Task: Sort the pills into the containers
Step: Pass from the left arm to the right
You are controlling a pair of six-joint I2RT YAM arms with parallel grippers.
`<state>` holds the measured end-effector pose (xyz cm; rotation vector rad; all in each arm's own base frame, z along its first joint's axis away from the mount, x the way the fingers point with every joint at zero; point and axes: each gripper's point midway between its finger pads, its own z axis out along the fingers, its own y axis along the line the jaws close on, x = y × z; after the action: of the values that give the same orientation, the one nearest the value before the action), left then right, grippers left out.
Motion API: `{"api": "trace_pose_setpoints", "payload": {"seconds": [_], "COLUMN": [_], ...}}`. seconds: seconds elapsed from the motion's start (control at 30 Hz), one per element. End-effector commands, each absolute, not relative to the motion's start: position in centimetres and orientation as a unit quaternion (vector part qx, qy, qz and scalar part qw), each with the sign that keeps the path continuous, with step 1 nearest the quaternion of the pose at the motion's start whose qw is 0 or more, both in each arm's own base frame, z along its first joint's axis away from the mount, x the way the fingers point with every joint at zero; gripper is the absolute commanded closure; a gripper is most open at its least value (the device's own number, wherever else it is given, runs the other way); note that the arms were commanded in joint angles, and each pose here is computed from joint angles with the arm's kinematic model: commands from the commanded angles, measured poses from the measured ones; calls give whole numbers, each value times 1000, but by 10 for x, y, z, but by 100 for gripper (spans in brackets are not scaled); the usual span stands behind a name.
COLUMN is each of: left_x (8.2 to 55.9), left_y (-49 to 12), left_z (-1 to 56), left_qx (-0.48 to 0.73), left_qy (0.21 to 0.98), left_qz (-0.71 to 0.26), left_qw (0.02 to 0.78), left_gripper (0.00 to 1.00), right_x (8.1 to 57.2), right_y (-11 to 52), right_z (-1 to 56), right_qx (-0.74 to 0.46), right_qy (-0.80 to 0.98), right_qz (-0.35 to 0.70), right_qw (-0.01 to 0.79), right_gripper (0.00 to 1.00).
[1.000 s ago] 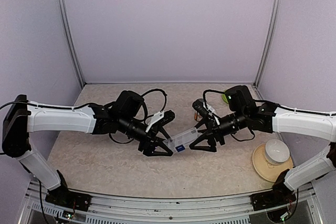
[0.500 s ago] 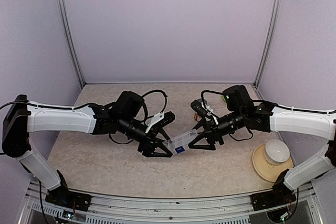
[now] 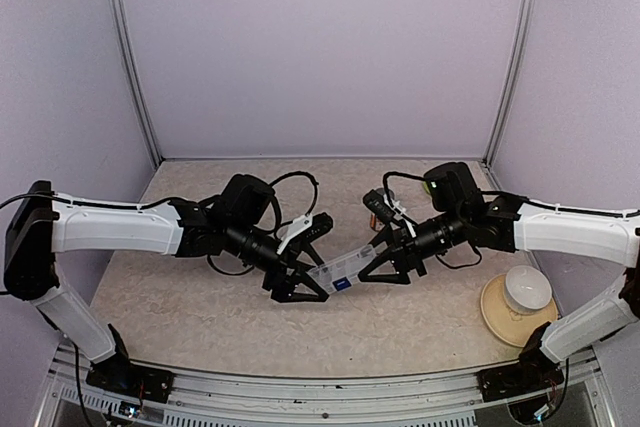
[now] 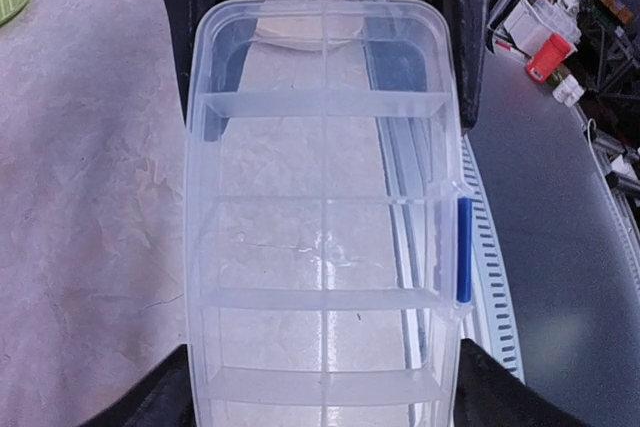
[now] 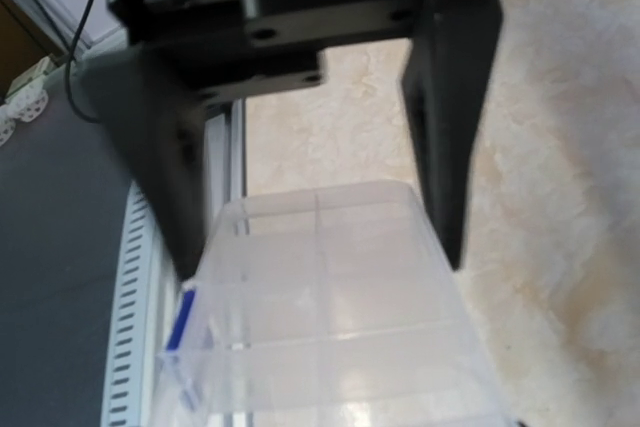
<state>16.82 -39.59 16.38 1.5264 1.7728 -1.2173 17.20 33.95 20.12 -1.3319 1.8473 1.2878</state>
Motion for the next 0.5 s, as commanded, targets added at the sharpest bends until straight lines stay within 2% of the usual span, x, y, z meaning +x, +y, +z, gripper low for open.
{"api": "trace_pose_setpoints", "payload": {"seconds": [0.0,0.03,0.27,0.47], "left_x": [166,167,183,202], "left_y": [-397,-397,-389,-375], "left_z": [176,178,192,223], "left_qx": [559,556,505,423], "left_qy": [639,639,655,649], "left_qz": [-453,-453,-461,-522], "left_qw": [274,278,320,357], "left_gripper": [5,2,1,1], "right_x": [177,179,205,226], "right_y": [342,341,335,325], "right_z": [225,226,232,254], "right_qx": [-499,-496,-464,-426], "right_qy": [661,663,687,688], "right_qz": [467,462,411,374], "right_qw": [310,318,380,453], "right_gripper": [42,42,42,42]}}
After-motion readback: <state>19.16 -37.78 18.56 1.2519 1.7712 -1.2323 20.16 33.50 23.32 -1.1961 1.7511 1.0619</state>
